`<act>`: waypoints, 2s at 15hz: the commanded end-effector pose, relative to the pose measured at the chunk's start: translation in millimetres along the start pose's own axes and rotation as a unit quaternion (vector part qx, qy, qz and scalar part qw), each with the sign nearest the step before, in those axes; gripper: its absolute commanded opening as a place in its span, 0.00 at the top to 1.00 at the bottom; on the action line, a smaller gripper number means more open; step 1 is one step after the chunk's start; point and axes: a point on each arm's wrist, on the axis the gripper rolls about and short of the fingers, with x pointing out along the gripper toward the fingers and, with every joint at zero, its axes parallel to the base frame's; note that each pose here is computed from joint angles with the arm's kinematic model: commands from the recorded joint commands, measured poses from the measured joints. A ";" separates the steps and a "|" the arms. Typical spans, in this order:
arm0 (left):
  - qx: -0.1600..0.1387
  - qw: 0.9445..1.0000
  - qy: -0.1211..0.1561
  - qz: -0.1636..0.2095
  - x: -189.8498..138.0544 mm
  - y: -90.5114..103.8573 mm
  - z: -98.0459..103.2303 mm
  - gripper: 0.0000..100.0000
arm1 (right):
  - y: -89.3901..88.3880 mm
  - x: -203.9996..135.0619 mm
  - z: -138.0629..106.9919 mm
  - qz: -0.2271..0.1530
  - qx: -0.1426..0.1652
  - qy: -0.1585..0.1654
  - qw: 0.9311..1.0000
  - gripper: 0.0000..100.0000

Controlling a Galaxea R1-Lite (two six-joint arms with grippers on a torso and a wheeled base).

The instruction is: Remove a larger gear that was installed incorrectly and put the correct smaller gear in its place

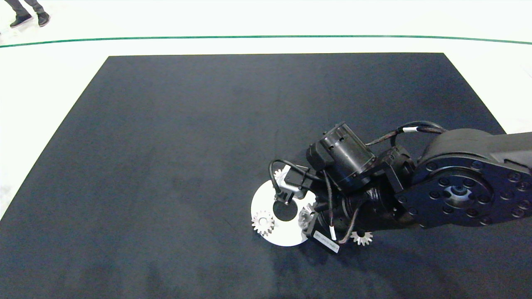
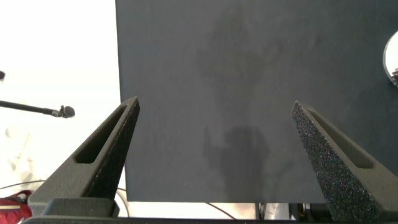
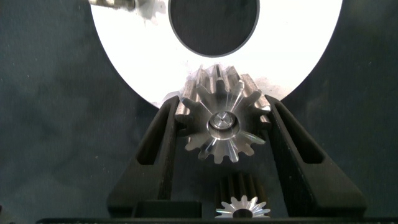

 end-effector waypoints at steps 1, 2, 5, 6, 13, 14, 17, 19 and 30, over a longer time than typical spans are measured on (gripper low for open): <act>0.000 1.000 0.002 0.000 -0.6 -0.1 -0.7 0.00 | 0.8 -2.0 -3.0 0.001 -0.003 0.004 1.000 0.66; 0.000 1.000 0.002 0.000 -0.6 -0.1 -0.7 0.00 | 0.2 -2.8 -3.5 0.000 -0.002 0.004 1.000 0.68; 0.000 1.000 0.002 0.000 -0.6 -0.1 -0.7 0.00 | 1.5 0.1 -6.7 0.003 -0.003 0.012 1.000 0.74; 0.000 1.000 0.002 0.000 -0.6 -0.1 -0.7 0.00 | 1.5 0.1 -6.7 0.003 -0.003 0.012 1.000 0.75; 0.000 1.000 0.003 0.000 0.0 -0.2 -1.2 0.00 | -5.2 -26.2 -1.5 -0.016 0.008 -0.042 0.999 0.78; 0.000 1.000 0.004 0.000 -0.1 -0.3 -1.3 0.00 | -6.3 -31.3 -1.9 -0.018 0.008 -0.048 0.999 0.78; 0.002 1.000 0.003 -0.006 0.3 -0.3 -1.6 0.00 | -9.9 -47.3 -4.2 -0.026 0.014 -0.065 0.997 0.78; 0.002 1.000 0.003 -0.005 -0.2 -0.3 -1.7 0.00 | -19.8 -52.7 -8.2 -0.045 0.028 -0.065 0.996 0.78; 0.003 1.000 0.001 -0.004 -1.0 -0.2 -1.6 0.00 | -75.1 -15.7 -53.6 -0.077 0.119 0.022 0.990 0.78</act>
